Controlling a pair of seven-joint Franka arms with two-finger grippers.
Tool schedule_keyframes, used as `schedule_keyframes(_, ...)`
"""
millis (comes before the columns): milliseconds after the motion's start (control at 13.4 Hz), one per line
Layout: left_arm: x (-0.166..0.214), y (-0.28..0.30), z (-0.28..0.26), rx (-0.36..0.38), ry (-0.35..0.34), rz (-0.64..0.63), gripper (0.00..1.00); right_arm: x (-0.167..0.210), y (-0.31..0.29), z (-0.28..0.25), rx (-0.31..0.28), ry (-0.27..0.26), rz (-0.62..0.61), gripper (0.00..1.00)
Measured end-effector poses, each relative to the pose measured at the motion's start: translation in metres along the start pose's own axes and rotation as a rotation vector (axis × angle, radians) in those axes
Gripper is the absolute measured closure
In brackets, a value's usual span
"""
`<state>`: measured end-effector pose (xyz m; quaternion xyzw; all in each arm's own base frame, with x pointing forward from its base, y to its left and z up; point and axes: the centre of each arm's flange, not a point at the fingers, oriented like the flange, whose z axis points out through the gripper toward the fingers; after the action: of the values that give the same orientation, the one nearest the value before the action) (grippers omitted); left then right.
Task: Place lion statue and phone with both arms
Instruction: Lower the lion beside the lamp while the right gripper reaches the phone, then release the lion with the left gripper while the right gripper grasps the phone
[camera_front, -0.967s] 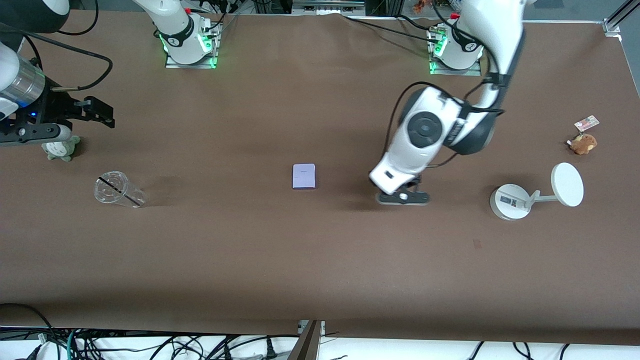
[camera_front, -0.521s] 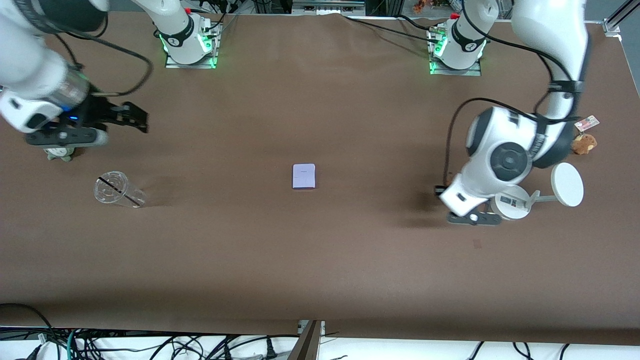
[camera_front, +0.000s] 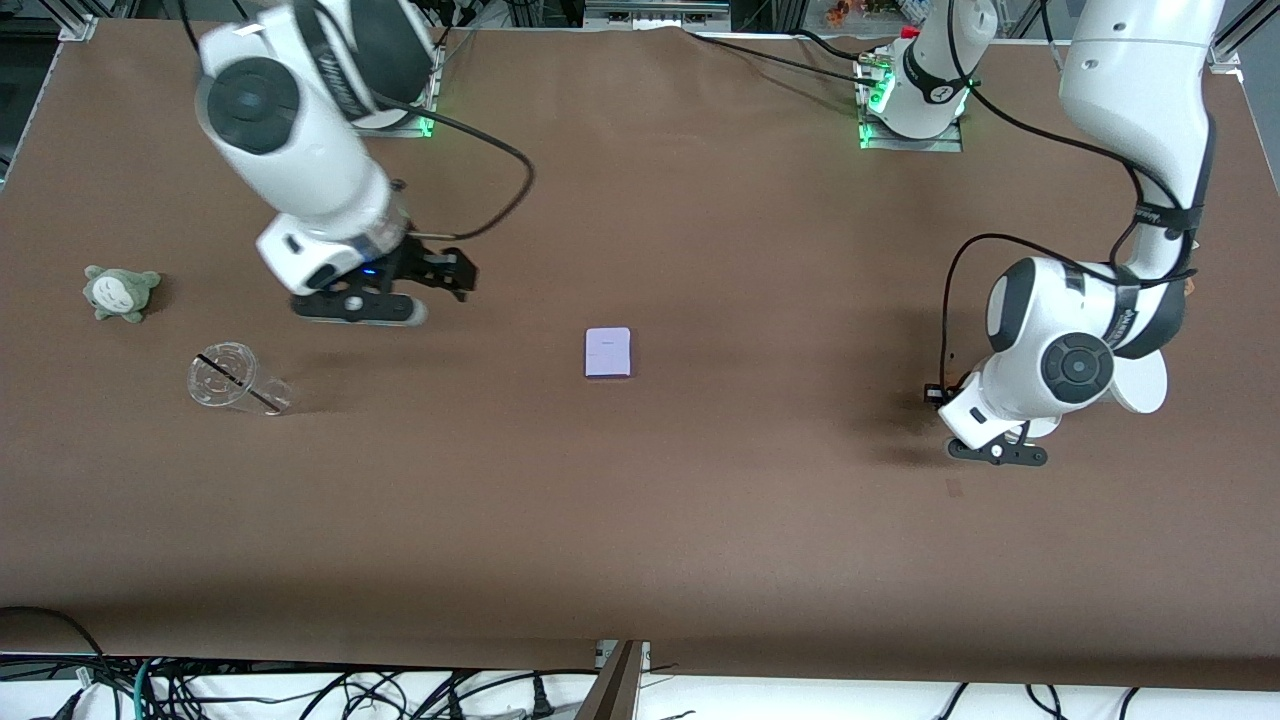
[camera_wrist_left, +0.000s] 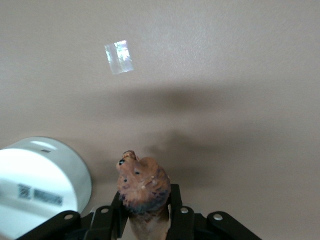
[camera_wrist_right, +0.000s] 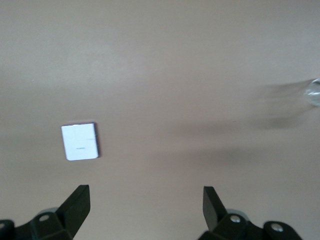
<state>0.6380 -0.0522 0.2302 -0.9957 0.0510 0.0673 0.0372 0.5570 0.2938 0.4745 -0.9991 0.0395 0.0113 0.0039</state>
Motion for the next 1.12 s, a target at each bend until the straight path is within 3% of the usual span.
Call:
schedule_keyframes(521,-0.007,-0.006,0.017,-0.005,0.009,0.019,0.64,0.008,-0.083,0.075,0.005,0.004,0.049,0.00)
schedule_keyframes(744,-0.007,-0.005,0.019,-0.005,0.005,0.021,0.57,0.016,-0.095,0.120,0.022,0.004,0.059,0.00)
schedule_keyframes(1116,-0.008,-0.005,0.019,-0.005,0.006,0.023,0.16,0.011,-0.124,0.192,0.041,0.012,0.071,0.00)
